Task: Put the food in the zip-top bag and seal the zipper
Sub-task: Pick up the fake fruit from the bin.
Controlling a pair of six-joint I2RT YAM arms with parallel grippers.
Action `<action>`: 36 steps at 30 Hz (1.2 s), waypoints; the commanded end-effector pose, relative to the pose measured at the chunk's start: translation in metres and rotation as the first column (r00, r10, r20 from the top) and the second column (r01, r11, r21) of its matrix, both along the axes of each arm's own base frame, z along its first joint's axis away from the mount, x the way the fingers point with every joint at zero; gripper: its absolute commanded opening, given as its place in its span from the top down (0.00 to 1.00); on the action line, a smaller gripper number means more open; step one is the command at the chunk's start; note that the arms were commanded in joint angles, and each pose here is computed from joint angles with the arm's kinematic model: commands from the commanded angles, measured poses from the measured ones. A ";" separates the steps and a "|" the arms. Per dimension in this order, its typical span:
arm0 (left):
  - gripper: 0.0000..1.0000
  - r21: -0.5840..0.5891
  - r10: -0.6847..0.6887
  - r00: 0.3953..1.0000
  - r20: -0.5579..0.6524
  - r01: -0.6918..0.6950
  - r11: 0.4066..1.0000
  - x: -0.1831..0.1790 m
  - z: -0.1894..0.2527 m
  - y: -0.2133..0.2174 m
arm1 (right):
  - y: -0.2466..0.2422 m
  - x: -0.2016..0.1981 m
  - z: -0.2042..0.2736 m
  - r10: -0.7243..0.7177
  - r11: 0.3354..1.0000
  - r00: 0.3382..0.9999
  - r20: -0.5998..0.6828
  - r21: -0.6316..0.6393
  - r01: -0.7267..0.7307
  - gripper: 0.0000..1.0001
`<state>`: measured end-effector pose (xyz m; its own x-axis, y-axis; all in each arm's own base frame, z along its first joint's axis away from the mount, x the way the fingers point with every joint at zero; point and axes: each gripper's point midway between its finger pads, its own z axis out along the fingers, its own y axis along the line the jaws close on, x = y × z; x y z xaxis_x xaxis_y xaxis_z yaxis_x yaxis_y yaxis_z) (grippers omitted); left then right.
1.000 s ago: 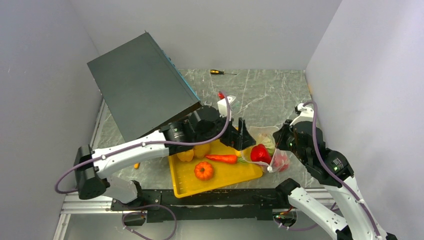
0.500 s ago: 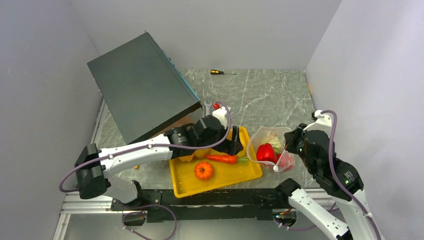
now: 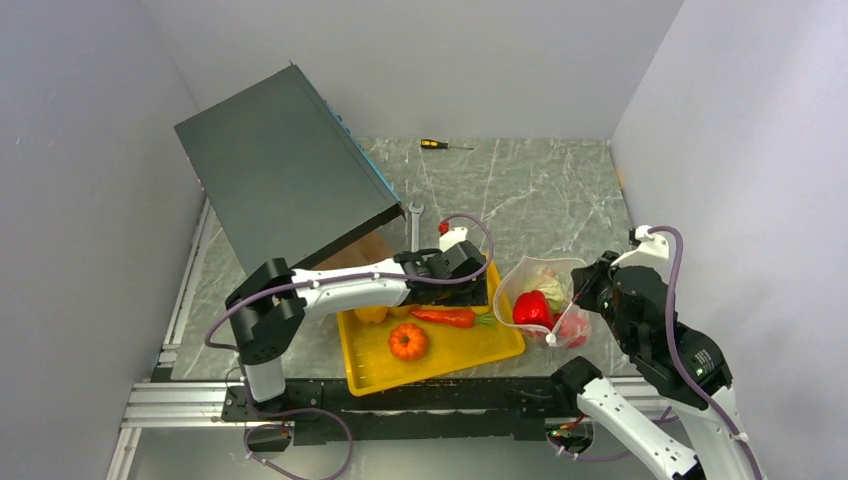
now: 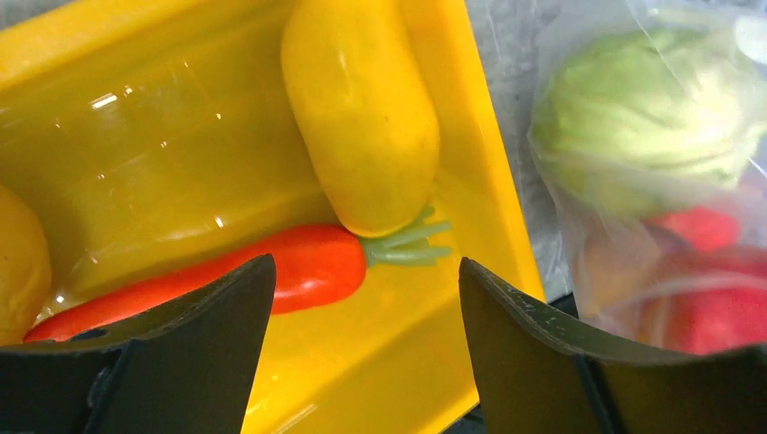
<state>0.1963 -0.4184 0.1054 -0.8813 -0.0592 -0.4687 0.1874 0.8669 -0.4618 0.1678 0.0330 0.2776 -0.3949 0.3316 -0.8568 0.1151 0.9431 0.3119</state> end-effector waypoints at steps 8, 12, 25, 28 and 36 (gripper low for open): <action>0.20 -0.050 0.083 0.994 0.077 -0.079 0.996 0.040 -0.002 -0.027 | -0.001 0.000 0.026 -0.013 0.999 0.996 0.085 0.051 0.008 1.00; 0.21 -0.046 0.072 0.994 0.086 -0.068 0.997 0.045 -0.008 -0.031 | -0.001 0.000 0.025 -0.011 0.999 0.996 0.084 0.052 0.007 1.00; 0.39 -0.031 0.017 0.995 0.102 -0.014 0.999 0.049 -0.022 -0.038 | -0.001 -0.001 0.021 -0.004 0.999 0.997 0.075 0.050 0.000 1.00; 0.47 -0.034 0.005 0.992 0.123 0.000 0.999 0.049 -0.012 -0.034 | 0.000 -0.002 0.019 0.000 0.999 0.997 0.071 0.046 -0.004 1.00; 0.57 -0.178 -0.070 0.988 0.140 0.095 0.979 0.025 0.038 -0.026 | 0.001 -0.002 0.019 0.006 0.999 0.997 0.074 0.049 -0.009 1.00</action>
<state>0.2273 -0.4360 0.0759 -0.8508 -0.0393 -0.5240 0.2386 0.8596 -0.4519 0.1638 0.0321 0.2788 -0.3902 0.3411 -0.8552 0.1092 0.9394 0.3249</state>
